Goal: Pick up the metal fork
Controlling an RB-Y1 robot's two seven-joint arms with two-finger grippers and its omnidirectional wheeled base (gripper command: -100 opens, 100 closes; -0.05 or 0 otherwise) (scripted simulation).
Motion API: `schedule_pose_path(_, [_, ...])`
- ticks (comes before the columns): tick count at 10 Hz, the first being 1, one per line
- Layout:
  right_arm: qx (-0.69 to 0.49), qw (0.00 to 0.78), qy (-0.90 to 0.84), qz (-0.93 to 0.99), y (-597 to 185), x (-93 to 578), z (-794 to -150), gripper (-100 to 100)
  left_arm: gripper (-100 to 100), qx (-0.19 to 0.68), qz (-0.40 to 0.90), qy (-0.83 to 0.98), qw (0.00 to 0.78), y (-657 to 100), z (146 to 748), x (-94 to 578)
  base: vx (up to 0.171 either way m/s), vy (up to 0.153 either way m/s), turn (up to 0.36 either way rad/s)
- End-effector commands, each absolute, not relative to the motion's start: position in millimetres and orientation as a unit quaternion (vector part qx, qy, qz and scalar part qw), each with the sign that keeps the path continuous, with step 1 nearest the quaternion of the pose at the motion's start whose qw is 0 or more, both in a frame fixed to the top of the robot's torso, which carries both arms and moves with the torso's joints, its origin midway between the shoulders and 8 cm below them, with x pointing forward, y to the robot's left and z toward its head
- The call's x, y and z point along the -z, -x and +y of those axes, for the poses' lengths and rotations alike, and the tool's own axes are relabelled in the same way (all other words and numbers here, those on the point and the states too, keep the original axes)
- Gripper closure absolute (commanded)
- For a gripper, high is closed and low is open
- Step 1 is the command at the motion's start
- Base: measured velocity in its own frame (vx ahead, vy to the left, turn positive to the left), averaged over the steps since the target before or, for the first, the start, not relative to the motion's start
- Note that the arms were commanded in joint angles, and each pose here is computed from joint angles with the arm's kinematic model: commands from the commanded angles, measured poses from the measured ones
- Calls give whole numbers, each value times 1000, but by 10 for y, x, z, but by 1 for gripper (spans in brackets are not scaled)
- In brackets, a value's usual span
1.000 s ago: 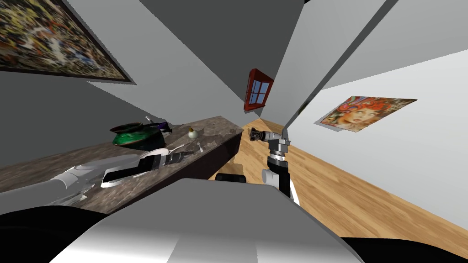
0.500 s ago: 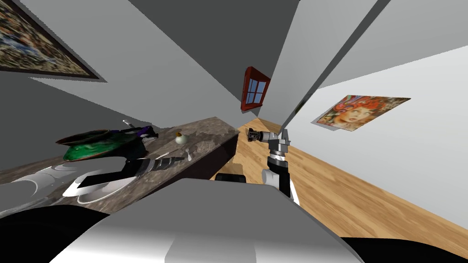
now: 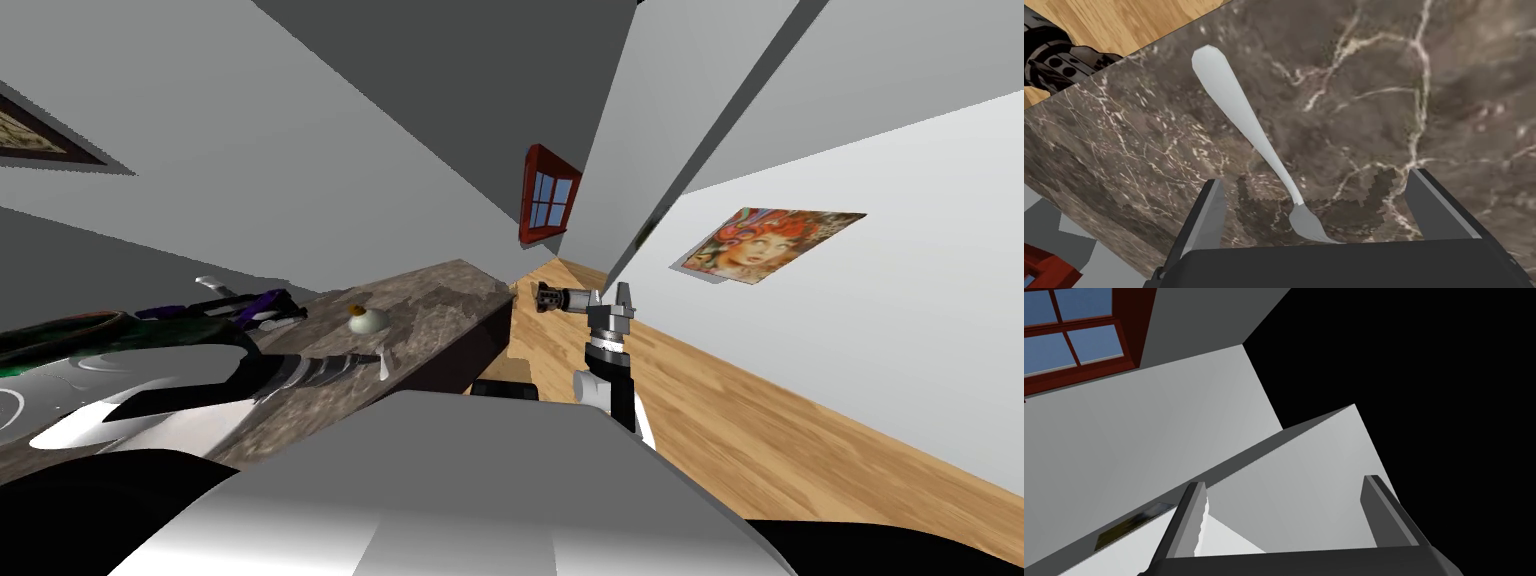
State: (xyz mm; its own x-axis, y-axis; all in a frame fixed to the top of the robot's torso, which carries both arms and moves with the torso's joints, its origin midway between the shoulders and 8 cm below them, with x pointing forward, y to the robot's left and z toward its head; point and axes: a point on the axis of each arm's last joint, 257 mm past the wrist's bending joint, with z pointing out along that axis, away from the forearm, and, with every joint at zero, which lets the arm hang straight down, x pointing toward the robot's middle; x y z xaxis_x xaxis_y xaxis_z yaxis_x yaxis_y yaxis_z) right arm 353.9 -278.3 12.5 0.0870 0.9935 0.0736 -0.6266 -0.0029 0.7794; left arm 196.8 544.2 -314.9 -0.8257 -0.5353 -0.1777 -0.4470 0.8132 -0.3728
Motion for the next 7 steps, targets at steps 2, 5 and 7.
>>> schedule_pose_path(2, [-620,653,-342,268,-3539,-126,-2783,0,-100,145,944,267,131,-1845,5563,3153,99,-43,-3])
schedule_pose_path(5, [-620,653,-342,268,-3539,-126,-2783,0,-100,110,949,273,115,-1668,5804,3148,58,-30,-54])
schedule_pose_path(7, [-620,653,-342,268,-3539,-126,-2783,0,-100,91,950,280,106,-1560,5942,3138,122,-44,-64])
